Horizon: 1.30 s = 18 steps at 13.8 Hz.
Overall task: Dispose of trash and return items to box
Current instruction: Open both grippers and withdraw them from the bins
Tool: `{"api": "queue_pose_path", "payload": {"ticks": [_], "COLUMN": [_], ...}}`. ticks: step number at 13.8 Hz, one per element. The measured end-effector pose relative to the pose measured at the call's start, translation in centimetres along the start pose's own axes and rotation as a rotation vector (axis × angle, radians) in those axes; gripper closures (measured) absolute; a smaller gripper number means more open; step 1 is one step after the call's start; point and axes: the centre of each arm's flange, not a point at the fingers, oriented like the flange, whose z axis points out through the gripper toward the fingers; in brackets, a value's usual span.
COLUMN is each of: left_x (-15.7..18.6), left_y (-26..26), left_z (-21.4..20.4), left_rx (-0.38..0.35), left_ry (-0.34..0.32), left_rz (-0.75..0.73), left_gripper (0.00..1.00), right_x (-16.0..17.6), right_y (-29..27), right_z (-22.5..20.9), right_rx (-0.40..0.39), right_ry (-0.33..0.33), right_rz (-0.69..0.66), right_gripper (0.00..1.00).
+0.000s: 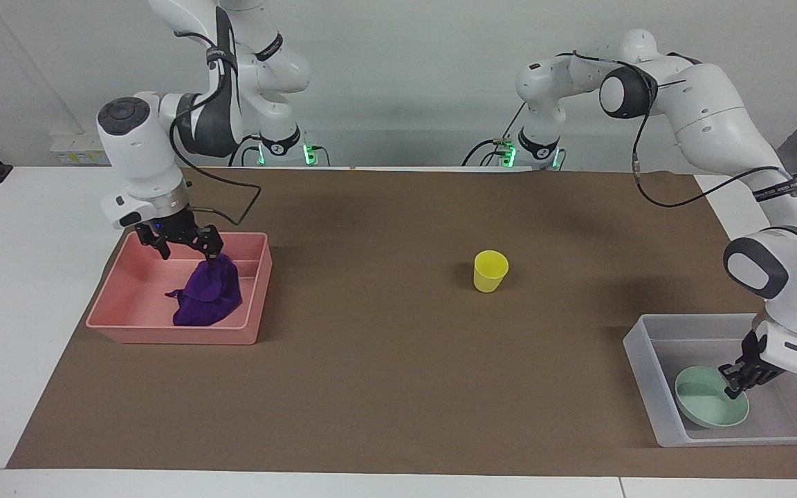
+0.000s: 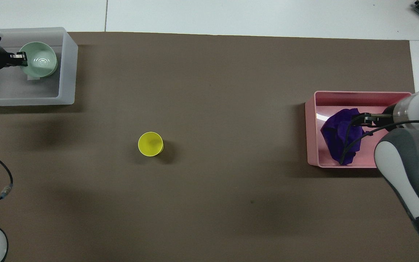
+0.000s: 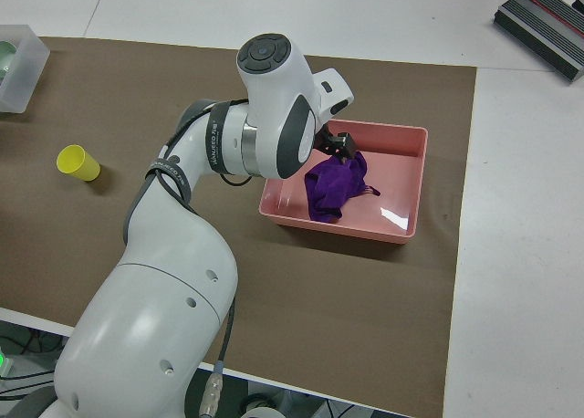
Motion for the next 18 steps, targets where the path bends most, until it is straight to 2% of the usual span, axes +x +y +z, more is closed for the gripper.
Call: {"api": "queue_pose_path", "payload": {"ticks": [1,4,7,9,13,18], "left_x": [0.0,0.2,0.3,0.2,-2.5,-10.7], "left_y": [-0.1,0.1,1.1,2.7,8.1,14.6], "left_z": [-0.1,-0.8,-2.9,-5.1,-11.5,-18.1], "left_rx": [0.001,0.001,-0.003,-0.005,-0.016,-0.027], "left_ry": [0.001,0.011,0.023,0.033,0.027,-0.027], "left_rz": [-0.001,0.003,0.018,0.043,0.113,0.207], "left_gripper": [0.89,0.57,0.18,0.0,0.0,0.0], "right_x": [0.1,-0.1,-1.0,-1.5,-2.0,-1.7], "right_y": [-0.1,0.1,1.0,1.1,1.6,1.3], "right_z": [-2.0,-8.1,-12.6,-15.4,-18.4,-17.4], "right_rx": [0.012,0.04,0.041,0.041,0.043,0.041], "right_ry": [-0.004,-0.025,-0.03,-0.042,-0.062,-0.08], "right_rz": [0.007,0.026,0.039,0.038,0.045,0.04], "right_gripper": [0.0,0.0,0.0,0.0,0.0,0.0]}}
